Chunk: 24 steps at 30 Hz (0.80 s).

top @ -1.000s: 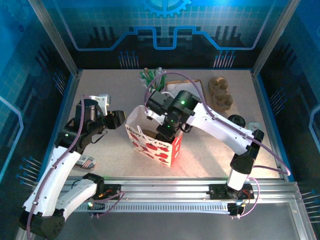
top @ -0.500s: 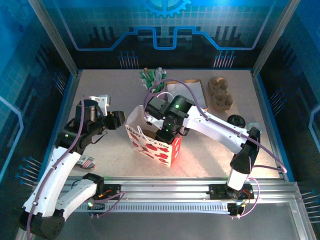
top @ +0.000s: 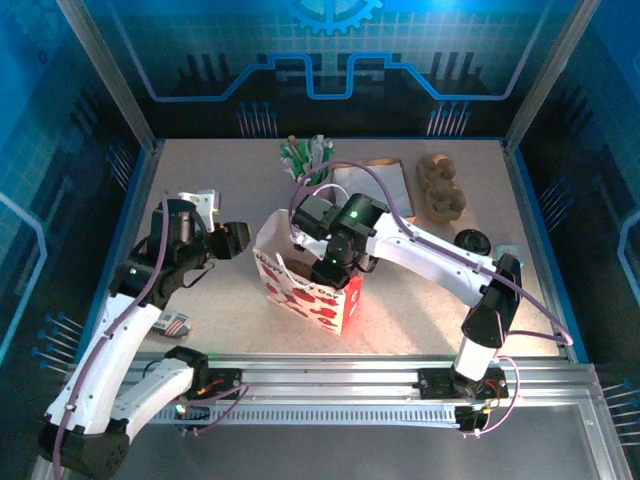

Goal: Pack the takeout coffee

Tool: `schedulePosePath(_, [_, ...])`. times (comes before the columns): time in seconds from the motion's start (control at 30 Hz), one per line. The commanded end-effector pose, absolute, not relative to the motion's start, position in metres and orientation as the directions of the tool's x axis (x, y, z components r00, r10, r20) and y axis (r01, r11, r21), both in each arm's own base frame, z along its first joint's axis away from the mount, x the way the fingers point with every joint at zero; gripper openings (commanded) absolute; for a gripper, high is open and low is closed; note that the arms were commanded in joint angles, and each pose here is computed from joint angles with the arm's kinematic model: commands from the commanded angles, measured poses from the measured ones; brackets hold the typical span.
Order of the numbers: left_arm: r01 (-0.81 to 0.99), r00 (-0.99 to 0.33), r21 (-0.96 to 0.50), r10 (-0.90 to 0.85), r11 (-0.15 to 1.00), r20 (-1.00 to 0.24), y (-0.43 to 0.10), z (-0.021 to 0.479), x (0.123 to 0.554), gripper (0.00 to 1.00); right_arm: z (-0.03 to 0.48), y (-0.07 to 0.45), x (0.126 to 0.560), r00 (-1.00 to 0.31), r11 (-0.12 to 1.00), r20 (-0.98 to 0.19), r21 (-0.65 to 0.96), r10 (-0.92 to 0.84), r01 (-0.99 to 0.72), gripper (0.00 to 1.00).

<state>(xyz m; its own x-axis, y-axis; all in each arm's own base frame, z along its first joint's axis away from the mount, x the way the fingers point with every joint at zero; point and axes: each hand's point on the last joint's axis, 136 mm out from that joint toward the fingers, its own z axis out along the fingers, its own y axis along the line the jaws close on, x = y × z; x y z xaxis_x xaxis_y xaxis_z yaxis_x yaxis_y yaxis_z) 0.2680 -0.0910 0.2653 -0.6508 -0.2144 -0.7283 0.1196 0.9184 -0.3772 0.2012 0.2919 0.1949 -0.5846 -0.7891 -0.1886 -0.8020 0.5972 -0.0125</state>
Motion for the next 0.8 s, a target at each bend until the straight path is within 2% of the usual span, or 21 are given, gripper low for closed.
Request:
schedulePosePath(0.0, [0.124,-0.635,-0.357,-0.203,0.926,-0.745,-0.087,0.265,0.268,0.54,0.196,0.289,0.2,-0.597,0.608,-0.202,0.011,-0.776,-0.794,0.0])
schedulePosePath(0.77, [0.122,-0.638,-0.355,-0.2,0.927,-0.743,-0.087,0.264,0.269,0.54,0.173,0.287,0.209,-0.628,0.631,-0.156,0.042,-0.762,-0.775,0.0])
